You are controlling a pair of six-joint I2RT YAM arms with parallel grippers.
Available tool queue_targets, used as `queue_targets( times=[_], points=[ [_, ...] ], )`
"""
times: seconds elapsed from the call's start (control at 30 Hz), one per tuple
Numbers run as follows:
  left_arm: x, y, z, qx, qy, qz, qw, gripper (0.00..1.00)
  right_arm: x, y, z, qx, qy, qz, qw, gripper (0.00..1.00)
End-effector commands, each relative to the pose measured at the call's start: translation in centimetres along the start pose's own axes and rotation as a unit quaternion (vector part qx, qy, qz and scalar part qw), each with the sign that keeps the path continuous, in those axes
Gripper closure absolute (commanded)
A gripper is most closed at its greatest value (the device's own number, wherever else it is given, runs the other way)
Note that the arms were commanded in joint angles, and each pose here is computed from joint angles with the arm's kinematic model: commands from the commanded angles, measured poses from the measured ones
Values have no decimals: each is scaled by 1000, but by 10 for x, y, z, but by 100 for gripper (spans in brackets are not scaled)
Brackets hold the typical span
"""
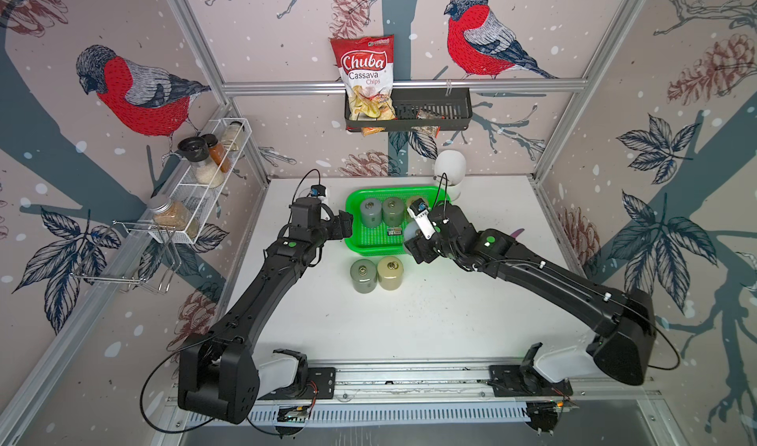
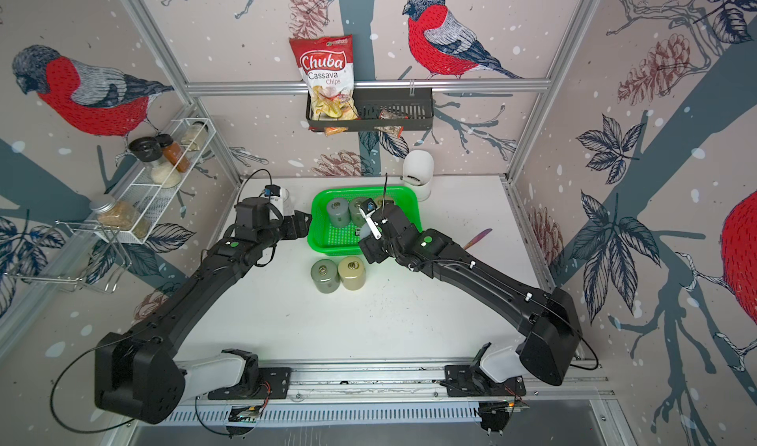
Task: Take the tea canister out of the basket
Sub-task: Pick up the tea canister from the basket, then place the tea canister at the center of the board.
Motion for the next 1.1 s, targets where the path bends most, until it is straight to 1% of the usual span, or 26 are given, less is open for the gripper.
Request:
queue_targets(
  times=[0.0,0.13,0.3,0.53,1.07],
  points=[
    [-1,-2,-5,4,-20,4,1000,10,0,-6,0,-39,-11,-35,999,100],
    [-1,-3,-7,4,-29,2,1000,9,-14,-31,5,-55,-10,-19,998,100],
    [1,-5,-7,4,-33,0,999,9,-33,-50,2,-71,-21,-18,997,100],
    [3,-8,-5,3,-29,-2,1000,8,-51,-61,4,-78,-20,-16,997,100],
    [4,-6,-5,4,-30,-5,1000,7,-83,-82,21,-75,-3,19,997,100]
  ],
)
Point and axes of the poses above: each gripper's point midway between its finger pads, its own x axis back along the fingers, its own z axis along the line the jaws close on, y = z × x, the point moved 5 cm from there along x, back along the fingers, and after that the axes turned 11 degrees about x, right-handed, at the moved point
